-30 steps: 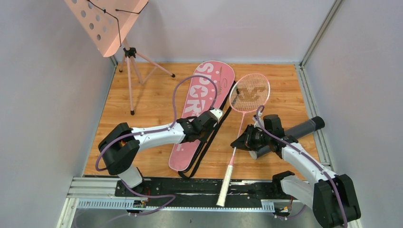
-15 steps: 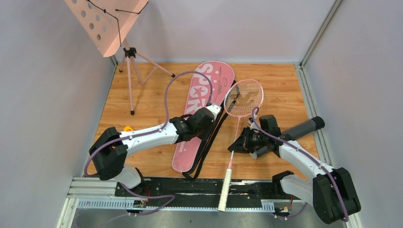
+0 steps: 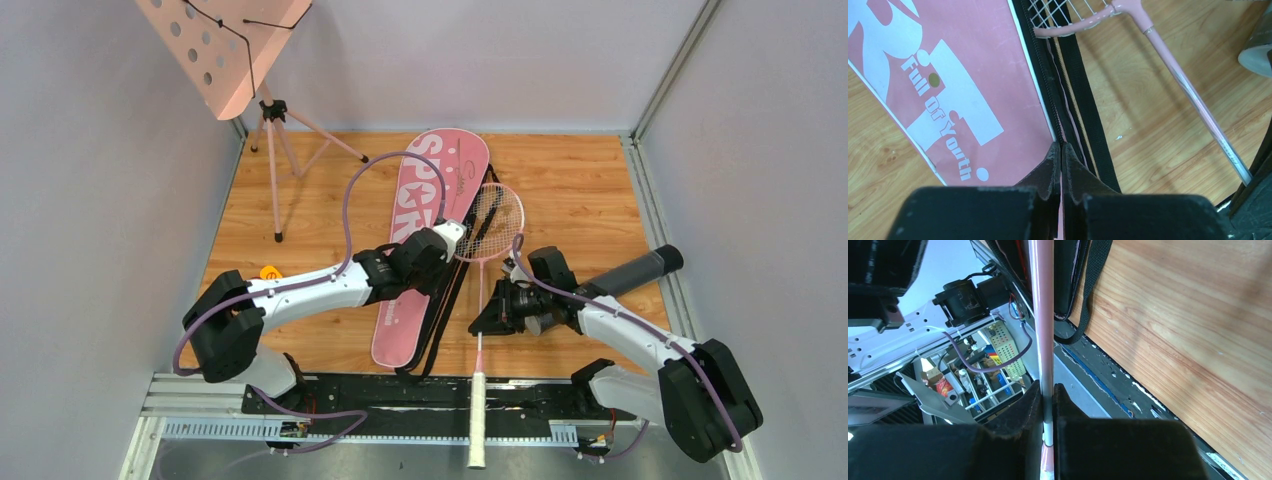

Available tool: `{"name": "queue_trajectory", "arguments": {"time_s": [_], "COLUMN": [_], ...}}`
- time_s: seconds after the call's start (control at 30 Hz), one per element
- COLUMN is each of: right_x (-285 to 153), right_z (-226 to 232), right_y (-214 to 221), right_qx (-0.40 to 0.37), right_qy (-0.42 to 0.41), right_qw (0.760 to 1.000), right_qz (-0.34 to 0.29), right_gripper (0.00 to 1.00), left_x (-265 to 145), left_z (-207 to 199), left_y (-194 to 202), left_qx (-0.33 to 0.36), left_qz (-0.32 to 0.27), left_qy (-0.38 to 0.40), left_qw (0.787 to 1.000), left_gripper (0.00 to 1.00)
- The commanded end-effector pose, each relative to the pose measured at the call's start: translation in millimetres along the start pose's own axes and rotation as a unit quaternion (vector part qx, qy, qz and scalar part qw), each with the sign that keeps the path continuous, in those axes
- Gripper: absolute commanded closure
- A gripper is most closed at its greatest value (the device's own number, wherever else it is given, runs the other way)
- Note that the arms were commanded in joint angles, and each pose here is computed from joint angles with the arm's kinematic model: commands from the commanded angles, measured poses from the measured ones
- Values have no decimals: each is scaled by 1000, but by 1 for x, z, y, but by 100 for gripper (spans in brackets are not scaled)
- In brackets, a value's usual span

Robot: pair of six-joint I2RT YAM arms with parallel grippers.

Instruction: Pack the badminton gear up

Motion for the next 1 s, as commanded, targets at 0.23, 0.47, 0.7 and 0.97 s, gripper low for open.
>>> {"name": "queue_trajectory", "arguments": {"time_s": [0.23,0.47,0.7,0.97], "right_x": [3,20,29,45], "right_z": [32,30,39,51], "right_y": [-2,-2,-28,-74], "right_qx": [-107,-115,-141,-174], "right_qy": [-92,-83,-79,-74], "right_qw": [990,988,987,981], "right_qz": [12,56,13,-53], "right_gripper": [100,100,100,100], "left_x": [-15,-21,-33,-52], "left_z": [-17,-31,-46,-52], "left_y": [-13,-12,-9,-12], "left_qx": [56,92,114,89], "left_qz": [-51,-61,-64,-93], "left_qy": [78,130,187,216], "left_qw": [994,985,974,968], "left_gripper": [100,100,100,100]}}
Point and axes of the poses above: each gripper's point midway between its finger pads, its own x axis out along the fingers, its own z axis along the line the jaws close on, y = z × x, the point moved 1 cm from there along -x, back along the fingers, and after that the axes turned 8 degrees about -x, right-handed, at the moved point
